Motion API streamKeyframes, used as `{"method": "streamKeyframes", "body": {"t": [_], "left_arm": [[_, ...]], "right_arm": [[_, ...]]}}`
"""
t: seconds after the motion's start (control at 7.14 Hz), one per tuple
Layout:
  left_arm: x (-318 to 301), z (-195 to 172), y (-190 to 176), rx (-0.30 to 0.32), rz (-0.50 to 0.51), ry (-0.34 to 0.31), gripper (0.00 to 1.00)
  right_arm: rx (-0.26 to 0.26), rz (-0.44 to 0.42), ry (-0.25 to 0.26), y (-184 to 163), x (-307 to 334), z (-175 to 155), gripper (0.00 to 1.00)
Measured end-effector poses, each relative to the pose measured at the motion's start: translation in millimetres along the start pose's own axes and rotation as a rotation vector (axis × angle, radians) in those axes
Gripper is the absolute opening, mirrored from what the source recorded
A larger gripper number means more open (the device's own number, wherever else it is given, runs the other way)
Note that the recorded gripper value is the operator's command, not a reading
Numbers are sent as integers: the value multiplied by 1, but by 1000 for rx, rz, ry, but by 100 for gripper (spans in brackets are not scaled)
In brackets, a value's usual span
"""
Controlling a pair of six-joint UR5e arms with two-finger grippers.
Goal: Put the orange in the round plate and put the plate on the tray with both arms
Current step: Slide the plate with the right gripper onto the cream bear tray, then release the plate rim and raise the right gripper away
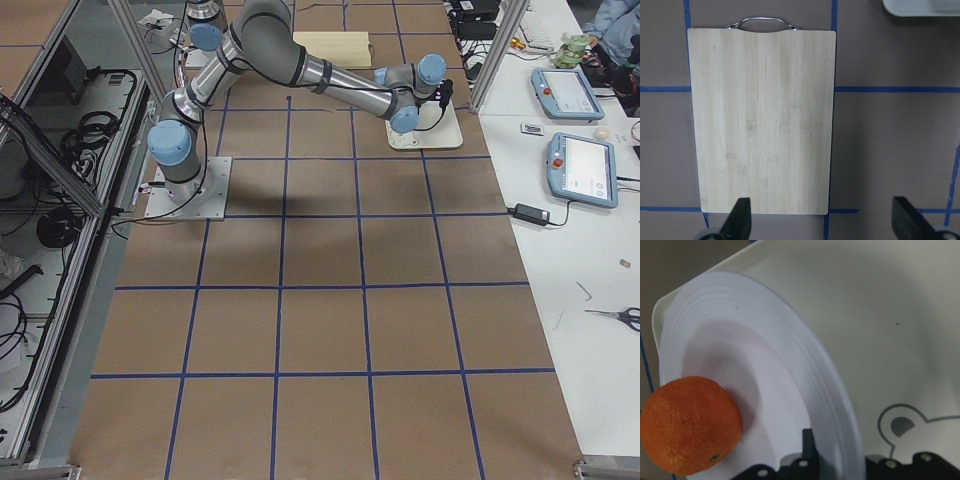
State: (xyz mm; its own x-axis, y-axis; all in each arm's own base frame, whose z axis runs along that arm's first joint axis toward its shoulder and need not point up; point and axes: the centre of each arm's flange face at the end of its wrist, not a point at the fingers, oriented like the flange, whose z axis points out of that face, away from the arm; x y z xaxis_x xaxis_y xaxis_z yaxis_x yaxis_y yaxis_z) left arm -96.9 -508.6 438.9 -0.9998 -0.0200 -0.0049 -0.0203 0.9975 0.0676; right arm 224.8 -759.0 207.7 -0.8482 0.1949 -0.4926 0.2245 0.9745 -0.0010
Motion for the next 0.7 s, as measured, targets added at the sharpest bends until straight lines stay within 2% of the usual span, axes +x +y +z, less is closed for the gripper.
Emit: {"method": "streamKeyframes", "body": {"t": [0.14,0.28,0.42,0.7], "left_arm": [[0,0,0,-1,1,0,100],[0,1,0,-1,1,0,100],[0,1,0,-1,1,0,100],[0,1,0,-2,1,0,100]], "right_arm": [[4,26,13,-1,2,1,100],[15,45,26,-3,2,-3,100],[49,39,75,-7,2,-13,100],[133,-72,214,-13,-1,-49,100]]}}
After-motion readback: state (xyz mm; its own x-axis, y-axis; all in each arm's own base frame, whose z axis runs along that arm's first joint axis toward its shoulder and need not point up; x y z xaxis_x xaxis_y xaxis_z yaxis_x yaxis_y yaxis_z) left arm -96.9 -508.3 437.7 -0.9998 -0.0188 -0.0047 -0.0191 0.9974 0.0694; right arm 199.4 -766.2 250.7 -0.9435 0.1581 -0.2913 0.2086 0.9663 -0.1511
